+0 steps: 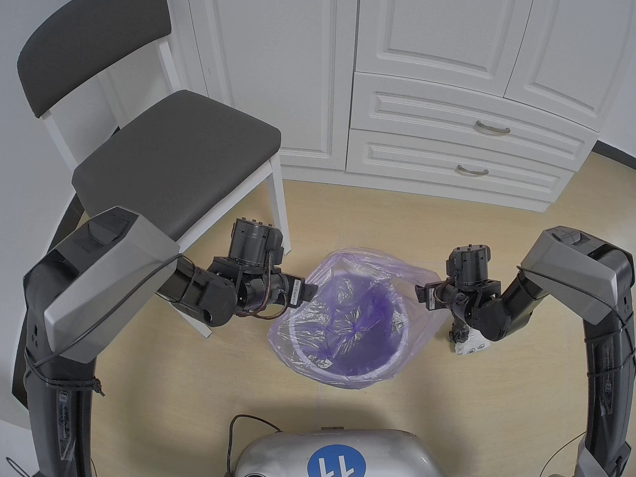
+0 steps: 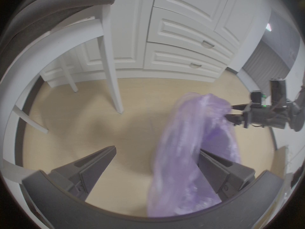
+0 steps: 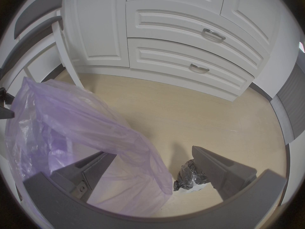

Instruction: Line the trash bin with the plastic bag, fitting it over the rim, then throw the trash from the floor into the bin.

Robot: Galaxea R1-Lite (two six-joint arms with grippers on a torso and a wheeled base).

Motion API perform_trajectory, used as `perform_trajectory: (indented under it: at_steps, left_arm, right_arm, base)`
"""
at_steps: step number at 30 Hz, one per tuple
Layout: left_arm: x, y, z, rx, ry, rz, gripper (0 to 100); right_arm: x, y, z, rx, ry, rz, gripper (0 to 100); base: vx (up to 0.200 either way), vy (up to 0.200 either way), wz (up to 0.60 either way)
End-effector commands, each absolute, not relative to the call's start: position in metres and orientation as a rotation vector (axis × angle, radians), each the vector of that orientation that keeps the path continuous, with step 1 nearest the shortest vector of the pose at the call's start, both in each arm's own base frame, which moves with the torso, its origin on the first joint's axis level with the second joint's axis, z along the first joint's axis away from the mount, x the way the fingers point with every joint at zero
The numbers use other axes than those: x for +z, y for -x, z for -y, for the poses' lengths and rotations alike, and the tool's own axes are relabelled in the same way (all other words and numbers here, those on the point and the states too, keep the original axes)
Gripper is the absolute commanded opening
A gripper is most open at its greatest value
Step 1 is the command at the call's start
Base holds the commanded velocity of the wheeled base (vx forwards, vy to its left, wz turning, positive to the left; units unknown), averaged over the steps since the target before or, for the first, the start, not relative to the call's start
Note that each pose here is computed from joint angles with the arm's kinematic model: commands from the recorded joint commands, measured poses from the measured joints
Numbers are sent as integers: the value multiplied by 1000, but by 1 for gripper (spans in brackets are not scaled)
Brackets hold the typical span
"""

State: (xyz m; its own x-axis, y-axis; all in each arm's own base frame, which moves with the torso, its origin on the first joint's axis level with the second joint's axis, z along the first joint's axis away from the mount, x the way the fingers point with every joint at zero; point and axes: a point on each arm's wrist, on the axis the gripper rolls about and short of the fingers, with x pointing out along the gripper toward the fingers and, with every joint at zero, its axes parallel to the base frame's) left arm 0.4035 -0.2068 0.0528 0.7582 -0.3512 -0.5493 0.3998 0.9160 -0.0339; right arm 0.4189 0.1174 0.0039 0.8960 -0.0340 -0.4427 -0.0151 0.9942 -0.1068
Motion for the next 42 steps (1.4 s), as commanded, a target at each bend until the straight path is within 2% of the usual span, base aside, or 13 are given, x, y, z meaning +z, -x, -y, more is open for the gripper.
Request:
perform_trajectory:
  at_steps: [1,8,22,37,42]
  left_arm:
    - [26,-430,198,-297,-133,-581,100]
    - [23,-439,191,-272,-126,-575,100]
    - [20,-479,197,-188,-35,-470,100]
    - [-18,-477,181,-163,-57,-574,100]
    - [5,-467,170,-197,-41,-583,100]
  right_arm:
    - [0,-427,-120,-16,74,-446,100]
    - [2,-431,-121,-20,47,-426,100]
    - [-15,-465,-120,-65,-108,-364,100]
    - [-41,-473,-107,-102,-106,-428,100]
    - [-29,-470,-110,-94,-108,-415,100]
  base:
    - [0,0,0]
    - [0,0,0]
    - [0,0,0]
    - [0,0,0]
    - [0,0,0]
